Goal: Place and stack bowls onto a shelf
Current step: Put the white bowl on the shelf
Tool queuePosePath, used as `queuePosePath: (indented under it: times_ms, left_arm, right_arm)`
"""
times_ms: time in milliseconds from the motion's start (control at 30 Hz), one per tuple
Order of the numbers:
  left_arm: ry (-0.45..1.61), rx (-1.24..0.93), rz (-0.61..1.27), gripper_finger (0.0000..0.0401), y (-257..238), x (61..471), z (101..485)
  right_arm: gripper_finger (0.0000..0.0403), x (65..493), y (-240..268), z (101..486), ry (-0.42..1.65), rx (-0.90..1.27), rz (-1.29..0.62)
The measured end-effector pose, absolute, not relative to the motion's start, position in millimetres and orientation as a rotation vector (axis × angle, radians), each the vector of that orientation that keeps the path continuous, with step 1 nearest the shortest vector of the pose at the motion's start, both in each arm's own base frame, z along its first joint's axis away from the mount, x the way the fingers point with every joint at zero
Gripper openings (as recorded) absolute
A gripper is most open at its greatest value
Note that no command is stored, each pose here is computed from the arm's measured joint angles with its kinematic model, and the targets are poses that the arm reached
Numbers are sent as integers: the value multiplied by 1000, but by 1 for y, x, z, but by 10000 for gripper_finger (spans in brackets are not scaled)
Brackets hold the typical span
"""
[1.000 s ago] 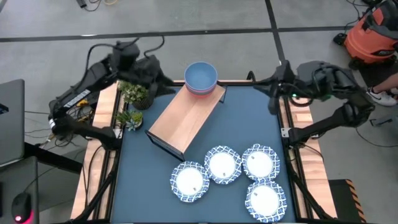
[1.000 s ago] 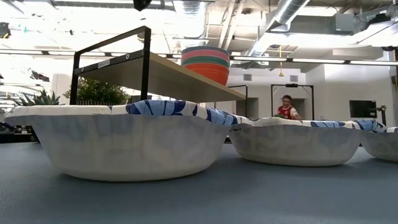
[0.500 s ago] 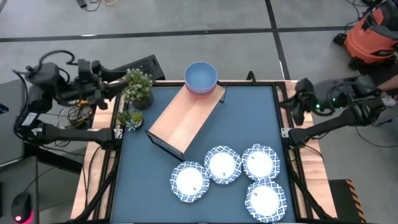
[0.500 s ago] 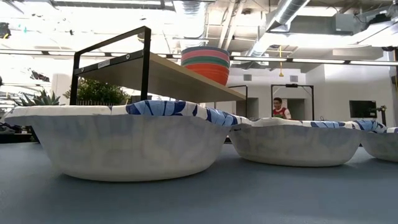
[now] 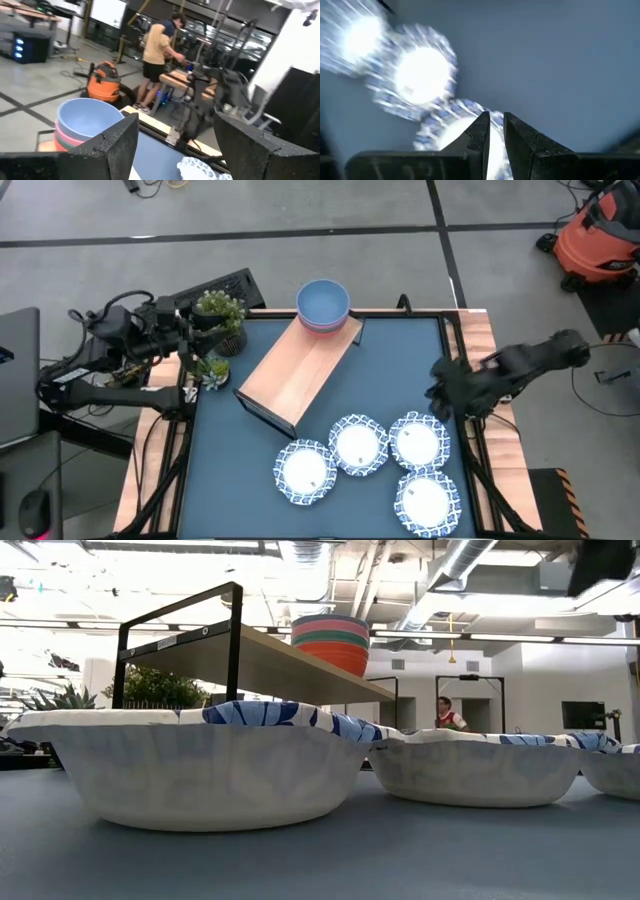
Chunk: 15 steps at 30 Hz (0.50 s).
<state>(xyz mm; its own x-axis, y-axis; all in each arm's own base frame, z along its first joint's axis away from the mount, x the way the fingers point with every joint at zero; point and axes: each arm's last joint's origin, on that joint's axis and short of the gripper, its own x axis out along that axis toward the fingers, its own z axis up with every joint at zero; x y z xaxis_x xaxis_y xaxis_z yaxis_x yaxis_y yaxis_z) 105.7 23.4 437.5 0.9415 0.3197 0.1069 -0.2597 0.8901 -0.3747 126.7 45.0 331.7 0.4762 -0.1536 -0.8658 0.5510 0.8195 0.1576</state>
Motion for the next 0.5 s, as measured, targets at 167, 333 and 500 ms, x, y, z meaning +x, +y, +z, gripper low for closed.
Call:
queuePosePath:
  times_ms: [167, 333, 500]
  left_arm:
    - [-157, -366, 354, 243, 26, 113, 436]
    - [-128, -380, 337, 243, 27, 123, 433]
    - [-94, -378, 331, 243, 29, 133, 429]
  right_arm:
    - [82, 145, 56, 291, 1158, 325, -524]
    - [106, 149, 59, 249, 1374, 310, -542]
    - [181, 145, 57, 221, 1418, 353, -528]
